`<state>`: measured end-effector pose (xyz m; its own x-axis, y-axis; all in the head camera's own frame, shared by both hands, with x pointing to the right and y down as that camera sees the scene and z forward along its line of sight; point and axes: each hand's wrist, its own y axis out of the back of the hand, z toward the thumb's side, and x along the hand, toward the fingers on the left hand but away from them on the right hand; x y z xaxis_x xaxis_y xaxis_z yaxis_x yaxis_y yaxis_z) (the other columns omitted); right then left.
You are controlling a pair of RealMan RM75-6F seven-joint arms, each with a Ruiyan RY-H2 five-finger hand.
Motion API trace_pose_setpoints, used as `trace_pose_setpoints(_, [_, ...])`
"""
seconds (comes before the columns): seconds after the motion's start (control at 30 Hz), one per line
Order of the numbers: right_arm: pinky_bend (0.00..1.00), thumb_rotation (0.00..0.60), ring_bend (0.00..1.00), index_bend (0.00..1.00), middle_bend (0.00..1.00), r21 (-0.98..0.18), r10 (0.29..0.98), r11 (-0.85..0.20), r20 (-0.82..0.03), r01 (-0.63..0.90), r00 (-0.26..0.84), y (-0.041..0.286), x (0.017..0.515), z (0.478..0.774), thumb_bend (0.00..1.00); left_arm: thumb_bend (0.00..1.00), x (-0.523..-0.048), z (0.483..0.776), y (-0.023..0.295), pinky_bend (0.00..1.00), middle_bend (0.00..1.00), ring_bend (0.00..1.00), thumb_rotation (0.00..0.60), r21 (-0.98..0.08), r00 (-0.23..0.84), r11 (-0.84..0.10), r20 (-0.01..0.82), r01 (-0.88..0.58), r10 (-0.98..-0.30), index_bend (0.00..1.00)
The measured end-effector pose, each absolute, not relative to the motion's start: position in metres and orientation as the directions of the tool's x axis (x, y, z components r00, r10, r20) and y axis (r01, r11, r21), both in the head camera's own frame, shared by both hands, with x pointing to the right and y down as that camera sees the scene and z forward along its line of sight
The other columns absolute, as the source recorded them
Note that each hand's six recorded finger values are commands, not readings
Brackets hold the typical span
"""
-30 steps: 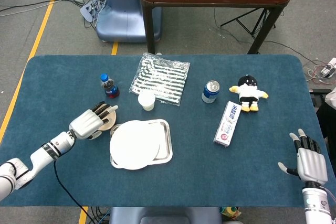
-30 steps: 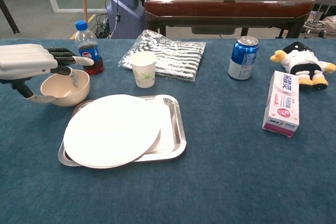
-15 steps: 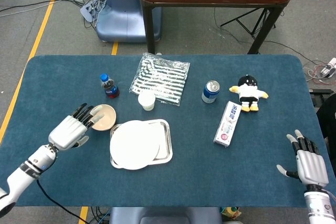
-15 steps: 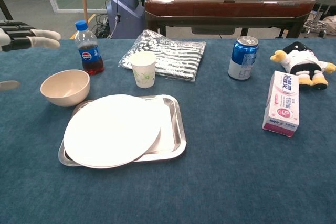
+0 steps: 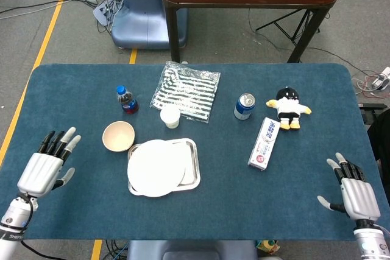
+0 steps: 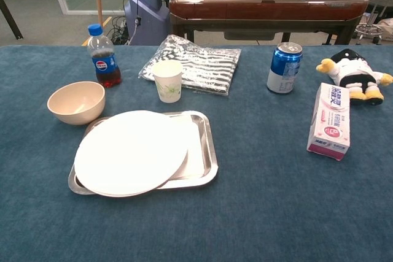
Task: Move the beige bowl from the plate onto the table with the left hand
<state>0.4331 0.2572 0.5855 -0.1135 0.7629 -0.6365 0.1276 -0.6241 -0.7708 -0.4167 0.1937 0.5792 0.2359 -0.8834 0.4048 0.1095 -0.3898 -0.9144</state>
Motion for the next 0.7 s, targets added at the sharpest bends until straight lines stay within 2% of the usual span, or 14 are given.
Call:
trace_pose_setpoints(0.3, [0.00, 0.600, 0.00, 0.00, 0.00, -0.782, 0.778, -0.612, -0.622, 0.119, -0.089, 0.262, 0.427, 0.578, 0.24, 0.32, -0.437, 0.567, 0.188, 0.00, 0.00, 0.00, 0.600, -0.942, 0.119, -0.334, 0.330, -0.020, -0.937, 0.00])
trace_pose_setpoints(0.7, [0.00, 0.600, 0.00, 0.00, 0.00, -0.798, 0.794, -0.594, -0.602, 0.102, -0.090, 0.265, 0.424, 0.574, 0.25, 0.32, -0.448, 0.564, 0.187, 0.00, 0.00, 0.00, 0.600, -0.934, 0.092, -0.352, 0.346, -0.061, -0.934, 0.00])
